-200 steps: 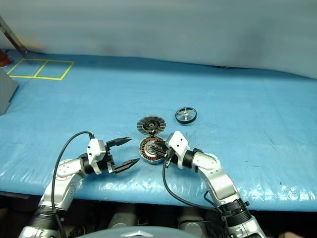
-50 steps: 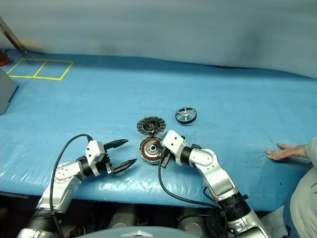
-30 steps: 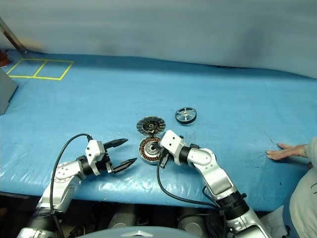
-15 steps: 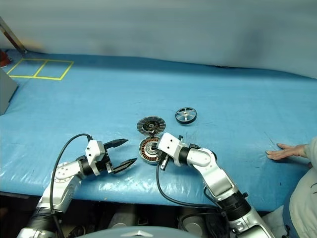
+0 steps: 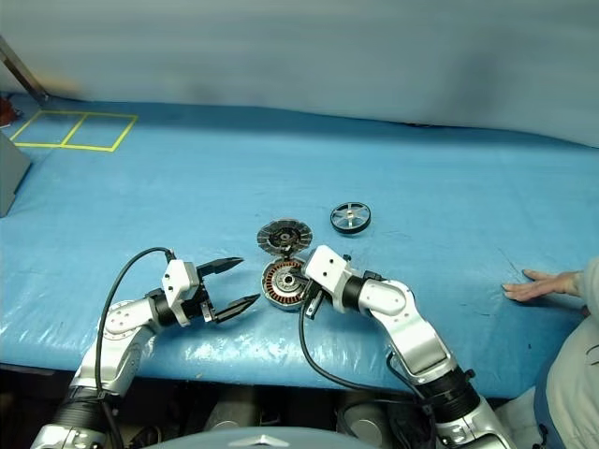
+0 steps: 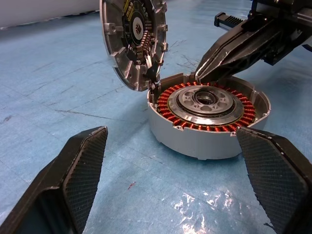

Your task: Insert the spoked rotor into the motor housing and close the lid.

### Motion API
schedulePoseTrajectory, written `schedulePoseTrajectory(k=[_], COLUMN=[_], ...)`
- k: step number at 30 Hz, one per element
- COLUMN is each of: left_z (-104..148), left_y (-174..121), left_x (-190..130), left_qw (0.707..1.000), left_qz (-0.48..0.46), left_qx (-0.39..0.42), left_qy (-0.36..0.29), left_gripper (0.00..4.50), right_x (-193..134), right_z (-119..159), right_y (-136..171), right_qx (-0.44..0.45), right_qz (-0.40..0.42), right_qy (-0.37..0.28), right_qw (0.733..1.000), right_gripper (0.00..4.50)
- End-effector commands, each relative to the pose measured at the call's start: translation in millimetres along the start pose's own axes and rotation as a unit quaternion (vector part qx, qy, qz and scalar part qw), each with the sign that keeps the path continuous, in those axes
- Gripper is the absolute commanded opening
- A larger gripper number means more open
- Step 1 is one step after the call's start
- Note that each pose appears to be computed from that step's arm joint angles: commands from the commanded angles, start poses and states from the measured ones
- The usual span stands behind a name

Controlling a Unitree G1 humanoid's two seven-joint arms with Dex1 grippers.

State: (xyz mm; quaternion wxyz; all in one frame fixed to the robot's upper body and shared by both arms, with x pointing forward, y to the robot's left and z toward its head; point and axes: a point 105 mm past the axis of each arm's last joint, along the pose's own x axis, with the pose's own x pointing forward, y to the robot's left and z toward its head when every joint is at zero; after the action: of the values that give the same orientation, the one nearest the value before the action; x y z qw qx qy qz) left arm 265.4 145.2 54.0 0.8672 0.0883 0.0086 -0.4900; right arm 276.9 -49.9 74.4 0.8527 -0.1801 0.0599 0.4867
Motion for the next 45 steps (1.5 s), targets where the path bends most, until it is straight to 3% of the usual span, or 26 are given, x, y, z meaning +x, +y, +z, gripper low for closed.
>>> schedulePoseTrajectory(k=[1, 14, 26, 45], left_z=[4, 14, 15, 5], left_y=[-2, -10, -12, -5], left_x=[3, 6, 7, 2], left_qw=[1.0, 1.0, 1.0, 1.0], left_qz=[-0.007, -0.006, -0.006, -0.002], left_qx=[0.009, 0.01, 0.007, 0.002], left_qy=[-0.007, -0.009, -0.007, 0.002], left_gripper=[4.5, 4.5, 4.5, 4.5], right_x=[-3, 2, 2, 4], right_z=[7, -5, 10, 9], right_y=[-4, 2, 8, 18], right_qx=[-0.013, -0.007, -0.002, -0.001], right_qz=[-0.008, 0.004, 0.021, 0.037], right_qy=[-0.008, 0.012, -0.02, -0.019], right_qw=[1.0, 1.0, 1.0, 0.999], right_gripper=[0.02, 0.02, 0.02, 0.02])
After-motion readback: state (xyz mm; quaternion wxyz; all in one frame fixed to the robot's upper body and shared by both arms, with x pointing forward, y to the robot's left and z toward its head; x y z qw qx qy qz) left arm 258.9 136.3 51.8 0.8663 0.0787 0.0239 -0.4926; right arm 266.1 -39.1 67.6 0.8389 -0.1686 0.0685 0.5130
